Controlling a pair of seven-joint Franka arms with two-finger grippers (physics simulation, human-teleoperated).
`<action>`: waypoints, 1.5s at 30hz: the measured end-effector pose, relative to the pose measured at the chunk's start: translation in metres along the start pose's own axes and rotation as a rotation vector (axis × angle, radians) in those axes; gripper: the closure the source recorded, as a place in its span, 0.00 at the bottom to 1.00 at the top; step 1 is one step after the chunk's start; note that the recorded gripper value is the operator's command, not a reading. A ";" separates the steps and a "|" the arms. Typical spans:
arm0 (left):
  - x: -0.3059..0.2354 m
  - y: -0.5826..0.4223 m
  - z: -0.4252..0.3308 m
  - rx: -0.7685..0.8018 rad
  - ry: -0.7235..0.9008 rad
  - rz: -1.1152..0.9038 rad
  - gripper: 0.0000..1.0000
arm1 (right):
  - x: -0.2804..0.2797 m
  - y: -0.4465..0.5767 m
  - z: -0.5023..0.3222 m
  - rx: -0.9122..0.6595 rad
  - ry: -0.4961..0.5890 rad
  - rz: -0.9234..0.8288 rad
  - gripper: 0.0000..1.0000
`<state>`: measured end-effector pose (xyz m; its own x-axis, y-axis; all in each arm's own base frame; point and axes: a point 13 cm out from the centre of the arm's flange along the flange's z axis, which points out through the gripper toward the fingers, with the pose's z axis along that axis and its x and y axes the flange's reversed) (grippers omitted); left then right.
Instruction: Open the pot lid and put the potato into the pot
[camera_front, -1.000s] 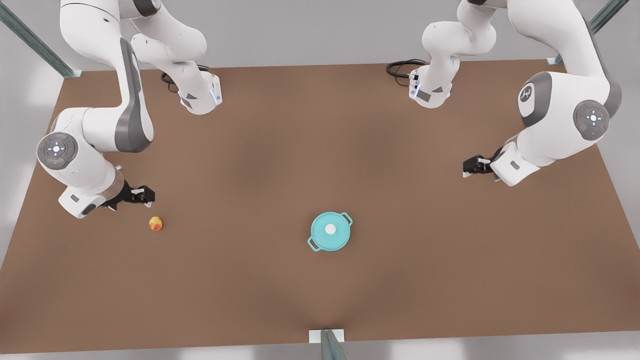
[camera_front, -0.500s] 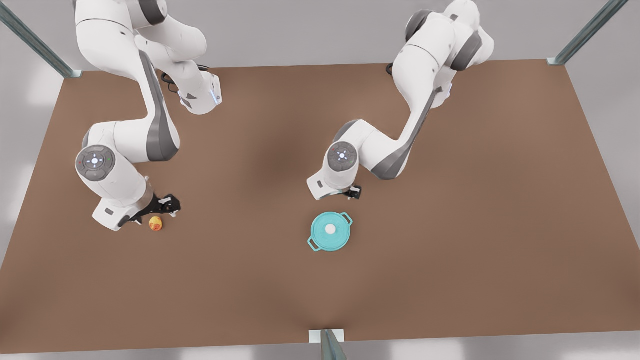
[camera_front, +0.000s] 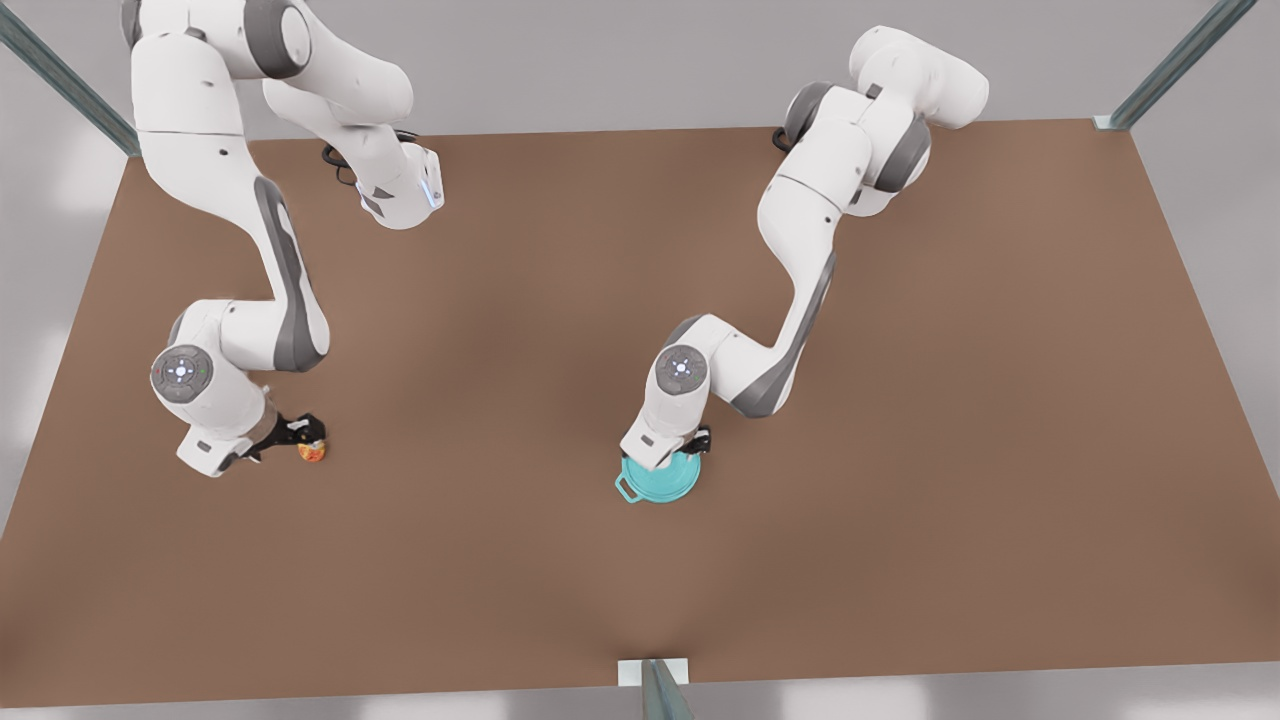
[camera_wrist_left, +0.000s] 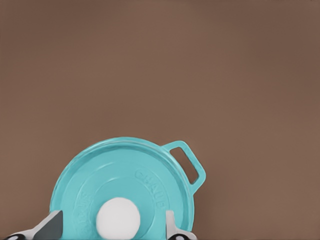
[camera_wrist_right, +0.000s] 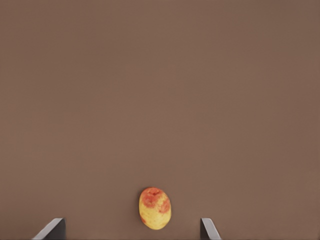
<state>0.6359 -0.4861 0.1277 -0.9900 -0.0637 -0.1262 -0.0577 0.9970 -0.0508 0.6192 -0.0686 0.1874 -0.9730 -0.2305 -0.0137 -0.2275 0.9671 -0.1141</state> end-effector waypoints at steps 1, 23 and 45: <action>0.000 0.000 0.002 -0.001 -0.005 -0.010 0.00 | 0.001 -0.002 0.010 -0.023 0.000 0.018 0.00; -0.092 0.111 -0.021 -0.038 -0.062 -0.269 0.76 | 0.061 -0.008 0.132 -0.174 0.147 -0.050 0.00; -0.021 0.383 -0.282 -0.022 0.238 -0.103 0.00 | 0.066 -0.015 0.150 -0.152 0.155 -0.195 0.45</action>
<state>0.5982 -0.0903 0.3899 -0.9811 -0.1551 0.1153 -0.1595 0.9867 -0.0296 0.5643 -0.1147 0.0392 -0.9020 -0.4060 0.1471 -0.4030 0.9138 0.0511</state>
